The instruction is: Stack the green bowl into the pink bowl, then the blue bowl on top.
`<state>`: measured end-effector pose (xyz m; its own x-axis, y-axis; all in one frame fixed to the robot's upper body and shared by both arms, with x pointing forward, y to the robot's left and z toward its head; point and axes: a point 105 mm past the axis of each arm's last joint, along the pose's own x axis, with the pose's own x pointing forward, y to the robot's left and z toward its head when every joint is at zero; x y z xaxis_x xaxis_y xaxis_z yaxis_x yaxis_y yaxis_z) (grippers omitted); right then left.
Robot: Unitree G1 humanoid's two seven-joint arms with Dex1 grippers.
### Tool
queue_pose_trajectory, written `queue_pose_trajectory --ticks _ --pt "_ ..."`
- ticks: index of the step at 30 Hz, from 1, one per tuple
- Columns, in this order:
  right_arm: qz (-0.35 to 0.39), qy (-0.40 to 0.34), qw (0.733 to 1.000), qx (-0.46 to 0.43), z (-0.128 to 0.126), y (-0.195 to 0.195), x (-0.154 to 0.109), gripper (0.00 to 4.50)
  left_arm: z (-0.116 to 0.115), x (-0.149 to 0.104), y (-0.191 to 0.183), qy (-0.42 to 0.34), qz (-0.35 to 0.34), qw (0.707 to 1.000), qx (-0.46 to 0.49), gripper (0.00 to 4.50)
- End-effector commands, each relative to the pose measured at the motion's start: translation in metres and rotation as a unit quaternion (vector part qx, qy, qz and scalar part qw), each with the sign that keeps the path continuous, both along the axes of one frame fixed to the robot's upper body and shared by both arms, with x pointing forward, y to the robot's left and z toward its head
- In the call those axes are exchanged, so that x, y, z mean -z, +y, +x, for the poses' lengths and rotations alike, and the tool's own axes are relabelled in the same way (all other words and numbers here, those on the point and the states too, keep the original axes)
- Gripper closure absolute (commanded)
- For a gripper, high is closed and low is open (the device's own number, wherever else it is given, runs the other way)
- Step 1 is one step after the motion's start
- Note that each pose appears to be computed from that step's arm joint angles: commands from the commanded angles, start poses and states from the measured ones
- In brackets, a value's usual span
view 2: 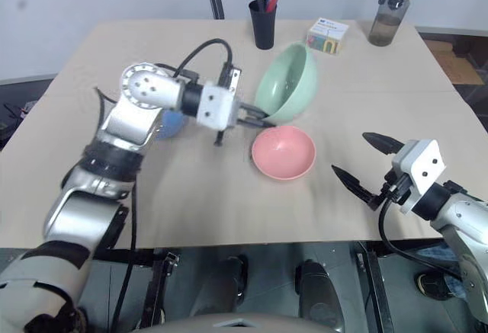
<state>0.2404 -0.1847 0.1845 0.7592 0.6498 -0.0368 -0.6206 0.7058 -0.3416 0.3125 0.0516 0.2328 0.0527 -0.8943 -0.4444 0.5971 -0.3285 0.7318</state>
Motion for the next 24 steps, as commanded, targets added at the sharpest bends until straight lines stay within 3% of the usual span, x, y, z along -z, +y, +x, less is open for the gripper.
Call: queue_pose_trajectory --ticks 1,7,13,16,18,20,22,24 --pt "-0.004 -0.028 1.000 0.000 -0.006 0.000 -0.011 0.00 -0.007 0.004 0.000 -0.014 0.025 0.999 0.016 4.44" --pt "-0.012 -0.033 0.999 -0.011 -0.027 -0.013 -0.015 0.00 -0.010 0.020 0.006 0.005 0.092 0.995 0.031 4.44" --pt "-0.015 -0.024 1.000 -0.013 -0.046 -0.032 -0.020 0.00 -0.010 0.027 -0.004 0.002 0.114 0.992 0.057 4.44" --pt "-0.012 -0.028 0.999 -0.018 -0.049 -0.032 -0.023 0.00 -0.012 0.030 -0.009 0.013 0.126 0.989 0.070 3.55" --pt "-0.003 -0.034 0.999 -0.025 -0.050 -0.028 -0.026 0.00 -0.012 0.031 -0.013 0.006 0.129 0.989 0.076 2.54" --pt "0.004 -0.035 0.999 -0.031 -0.050 -0.024 -0.027 0.00 -0.010 0.031 -0.014 0.000 0.129 0.989 0.072 1.99" --pt "0.009 -0.032 0.999 -0.042 -0.051 -0.020 -0.027 0.00 -0.008 0.027 -0.011 -0.002 0.117 0.991 0.059 1.09" --pt "0.012 -0.030 0.998 -0.053 -0.051 -0.016 -0.027 0.00 -0.008 0.021 -0.005 0.000 0.103 0.994 0.043 0.89"
